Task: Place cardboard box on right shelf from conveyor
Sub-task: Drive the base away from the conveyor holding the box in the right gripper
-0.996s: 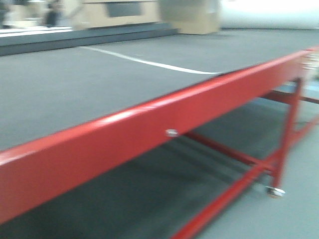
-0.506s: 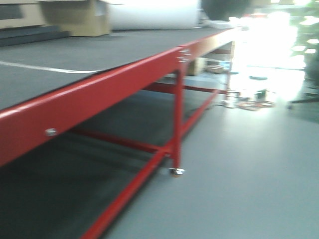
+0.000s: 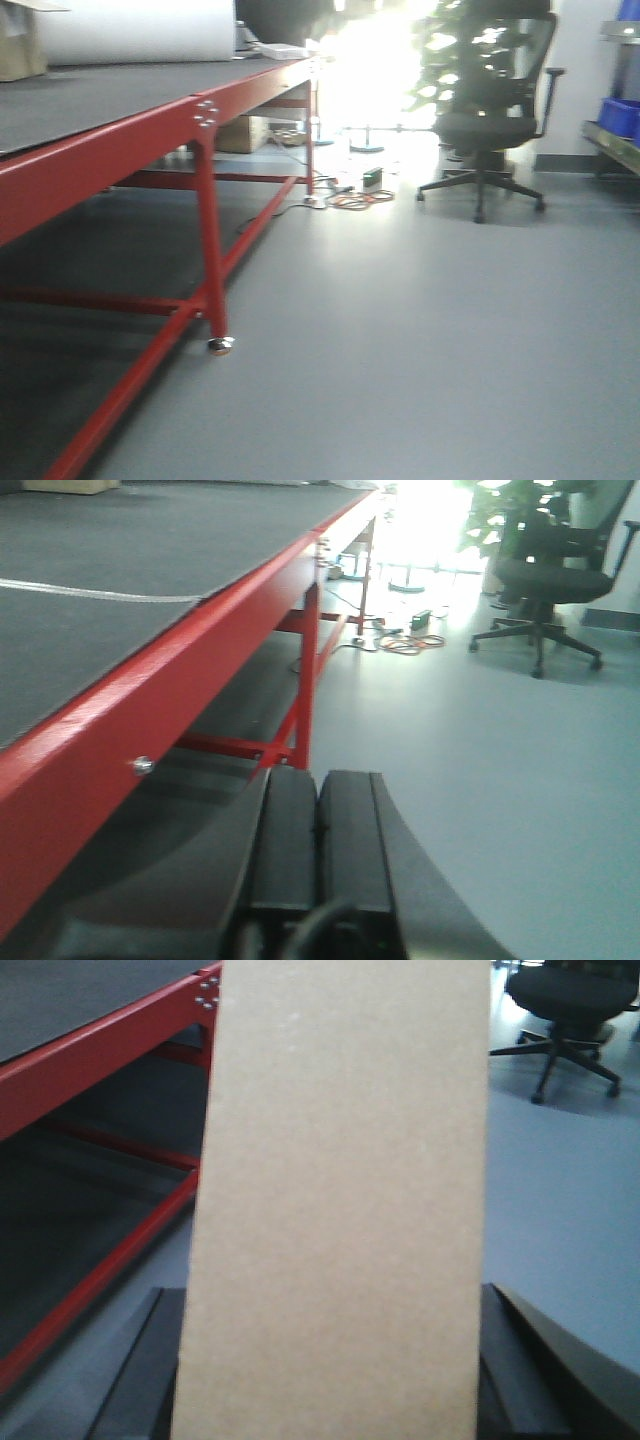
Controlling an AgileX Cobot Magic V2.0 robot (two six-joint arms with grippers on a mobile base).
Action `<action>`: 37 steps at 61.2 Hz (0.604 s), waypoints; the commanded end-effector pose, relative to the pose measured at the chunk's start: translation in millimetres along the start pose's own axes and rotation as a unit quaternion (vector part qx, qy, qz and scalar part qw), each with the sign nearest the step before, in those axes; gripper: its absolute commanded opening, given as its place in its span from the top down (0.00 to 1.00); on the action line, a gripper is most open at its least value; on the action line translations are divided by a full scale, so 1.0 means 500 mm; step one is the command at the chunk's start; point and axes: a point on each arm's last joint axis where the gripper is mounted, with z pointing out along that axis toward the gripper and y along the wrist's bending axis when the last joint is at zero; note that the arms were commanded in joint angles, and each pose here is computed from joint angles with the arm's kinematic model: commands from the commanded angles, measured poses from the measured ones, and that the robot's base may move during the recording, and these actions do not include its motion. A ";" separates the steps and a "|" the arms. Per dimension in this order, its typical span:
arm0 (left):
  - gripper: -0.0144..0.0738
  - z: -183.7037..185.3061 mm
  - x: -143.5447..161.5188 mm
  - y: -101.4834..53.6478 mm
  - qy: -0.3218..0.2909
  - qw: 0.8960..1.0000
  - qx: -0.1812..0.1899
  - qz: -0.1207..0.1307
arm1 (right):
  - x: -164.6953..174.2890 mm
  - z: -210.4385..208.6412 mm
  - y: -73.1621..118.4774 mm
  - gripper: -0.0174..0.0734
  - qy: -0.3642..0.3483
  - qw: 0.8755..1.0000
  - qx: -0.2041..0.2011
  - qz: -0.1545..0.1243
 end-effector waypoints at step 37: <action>0.97 -0.002 -0.011 0.000 -0.046 0.999 0.003 -0.003 | -0.031 -0.007 0.002 0.60 -0.056 0.998 -0.002 -0.011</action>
